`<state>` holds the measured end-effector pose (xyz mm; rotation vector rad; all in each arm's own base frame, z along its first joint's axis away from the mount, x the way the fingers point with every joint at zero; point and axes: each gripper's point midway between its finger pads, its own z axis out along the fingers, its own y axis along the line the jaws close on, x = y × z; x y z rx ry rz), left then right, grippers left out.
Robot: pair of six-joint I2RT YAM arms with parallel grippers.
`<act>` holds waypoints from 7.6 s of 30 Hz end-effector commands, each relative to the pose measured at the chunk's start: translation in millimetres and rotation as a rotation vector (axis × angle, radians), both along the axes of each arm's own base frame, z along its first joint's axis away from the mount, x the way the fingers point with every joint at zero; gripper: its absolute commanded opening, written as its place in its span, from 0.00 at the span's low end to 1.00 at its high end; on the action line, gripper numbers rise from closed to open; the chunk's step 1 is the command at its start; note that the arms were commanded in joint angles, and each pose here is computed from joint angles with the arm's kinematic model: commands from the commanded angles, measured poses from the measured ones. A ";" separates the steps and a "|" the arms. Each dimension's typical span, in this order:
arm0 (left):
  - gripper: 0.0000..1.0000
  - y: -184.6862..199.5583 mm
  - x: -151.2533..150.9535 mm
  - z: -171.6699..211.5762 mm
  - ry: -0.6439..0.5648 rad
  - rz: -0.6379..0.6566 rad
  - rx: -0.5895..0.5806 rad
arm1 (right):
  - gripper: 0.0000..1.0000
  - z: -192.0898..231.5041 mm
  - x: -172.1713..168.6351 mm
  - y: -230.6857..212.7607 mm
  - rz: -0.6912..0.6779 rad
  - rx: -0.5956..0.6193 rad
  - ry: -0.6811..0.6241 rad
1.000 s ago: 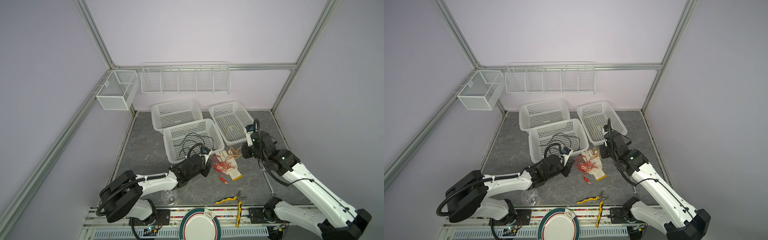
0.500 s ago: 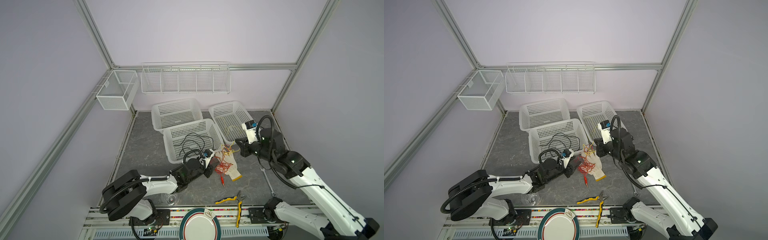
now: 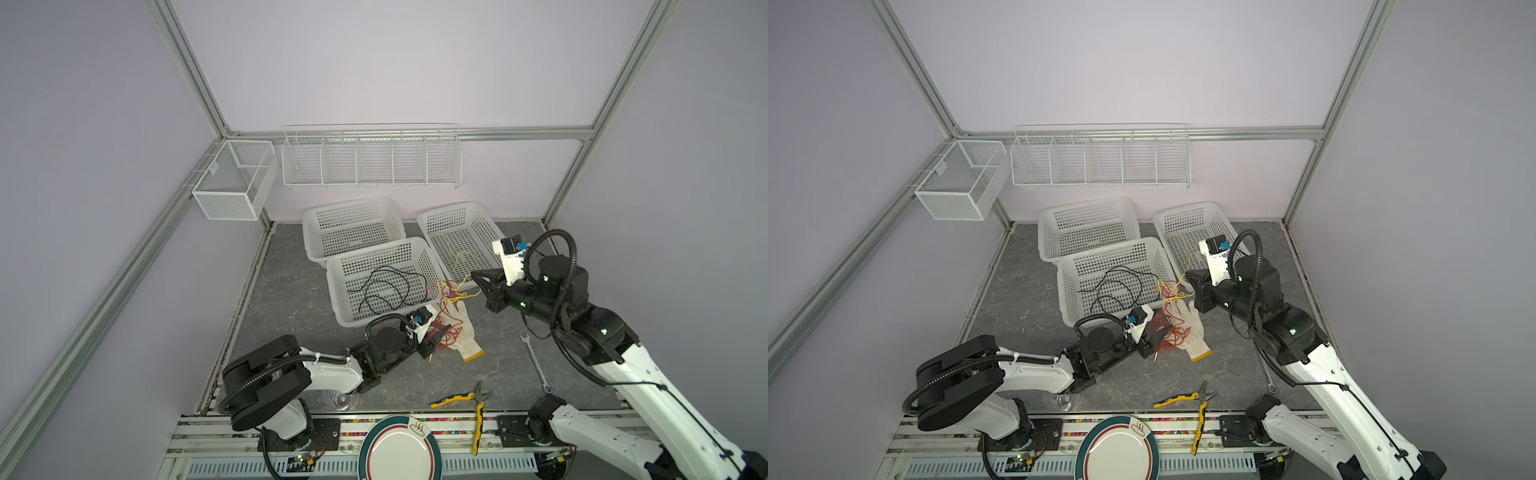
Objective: Untangle the cables
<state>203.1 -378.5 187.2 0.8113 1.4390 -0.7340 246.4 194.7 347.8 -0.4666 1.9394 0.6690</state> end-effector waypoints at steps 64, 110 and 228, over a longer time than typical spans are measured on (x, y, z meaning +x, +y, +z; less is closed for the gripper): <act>0.00 27.7 12.9 13.2 0.032 0.169 -0.009 | 0.06 -54.7 112.3 -115.5 -0.661 -0.190 0.026; 0.00 46.7 7.3 69.6 0.077 0.057 -0.120 | 0.61 -148.8 94.8 -6.4 -0.081 -0.072 0.175; 0.00 265.7 373.8 -5.5 0.462 1.109 -0.005 | 0.07 -219.5 38.7 44.8 -0.124 -0.238 0.244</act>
